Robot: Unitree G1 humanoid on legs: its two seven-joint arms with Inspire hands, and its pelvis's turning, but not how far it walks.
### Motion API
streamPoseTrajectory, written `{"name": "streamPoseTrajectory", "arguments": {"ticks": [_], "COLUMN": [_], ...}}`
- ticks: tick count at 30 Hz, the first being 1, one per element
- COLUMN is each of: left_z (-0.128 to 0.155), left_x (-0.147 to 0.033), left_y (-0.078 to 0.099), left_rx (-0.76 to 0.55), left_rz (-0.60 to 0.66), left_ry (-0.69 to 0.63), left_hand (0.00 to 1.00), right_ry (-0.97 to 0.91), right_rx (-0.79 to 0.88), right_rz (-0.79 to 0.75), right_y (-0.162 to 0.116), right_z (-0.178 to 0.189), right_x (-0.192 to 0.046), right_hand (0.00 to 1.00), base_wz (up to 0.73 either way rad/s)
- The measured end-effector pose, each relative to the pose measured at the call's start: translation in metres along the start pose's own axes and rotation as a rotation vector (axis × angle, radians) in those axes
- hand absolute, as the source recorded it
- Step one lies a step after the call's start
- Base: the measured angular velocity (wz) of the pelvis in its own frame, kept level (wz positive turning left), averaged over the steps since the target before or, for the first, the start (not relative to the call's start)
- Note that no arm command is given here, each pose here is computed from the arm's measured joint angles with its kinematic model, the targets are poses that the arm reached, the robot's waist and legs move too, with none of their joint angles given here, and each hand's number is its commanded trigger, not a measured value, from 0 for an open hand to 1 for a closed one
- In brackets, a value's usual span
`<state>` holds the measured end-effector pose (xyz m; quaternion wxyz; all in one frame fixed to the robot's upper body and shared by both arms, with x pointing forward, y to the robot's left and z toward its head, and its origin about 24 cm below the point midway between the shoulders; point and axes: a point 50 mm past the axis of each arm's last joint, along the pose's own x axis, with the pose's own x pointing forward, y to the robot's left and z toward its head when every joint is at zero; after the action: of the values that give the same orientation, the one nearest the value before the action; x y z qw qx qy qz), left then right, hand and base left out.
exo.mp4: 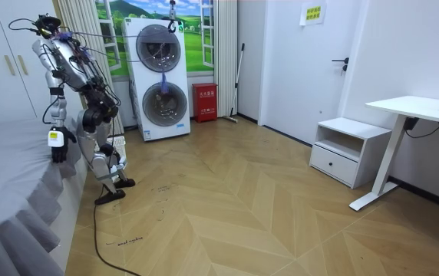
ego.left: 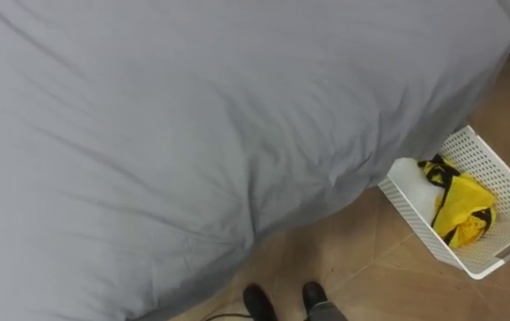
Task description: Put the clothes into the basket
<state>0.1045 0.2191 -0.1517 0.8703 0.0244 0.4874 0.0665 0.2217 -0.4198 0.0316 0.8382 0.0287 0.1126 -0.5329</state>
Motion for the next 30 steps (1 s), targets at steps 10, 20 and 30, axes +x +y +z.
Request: {"name": "streamPoseTrajectory", "arguments": {"ticks": [10, 20, 30], "left_z": [-0.015, -0.043, -0.043], "left_x": [-0.005, -0.016, -0.013], "left_y": [0.002, 0.009, -0.006], "left_rx": [-0.016, 0.036, 0.05], "left_rz": [0.003, 0.069, 0.075], "left_ry": [0.035, 0.104, 0.12], "left_hand": [0.0, 0.0, 0.0], "right_ry": [0.249, 0.599, 0.863], "right_rx": [-0.065, -0.156, -0.371], "right_rz": [0.025, 0.084, 0.37], "right_y": [-0.027, -0.066, -0.061], "right_z": [-0.099, -0.198, -0.246], "right_x": [-0.043, -0.122, -0.183], "right_hand": [0.0, 0.0, 0.0], "base_wz": [0.24, 0.47, 0.17]}}
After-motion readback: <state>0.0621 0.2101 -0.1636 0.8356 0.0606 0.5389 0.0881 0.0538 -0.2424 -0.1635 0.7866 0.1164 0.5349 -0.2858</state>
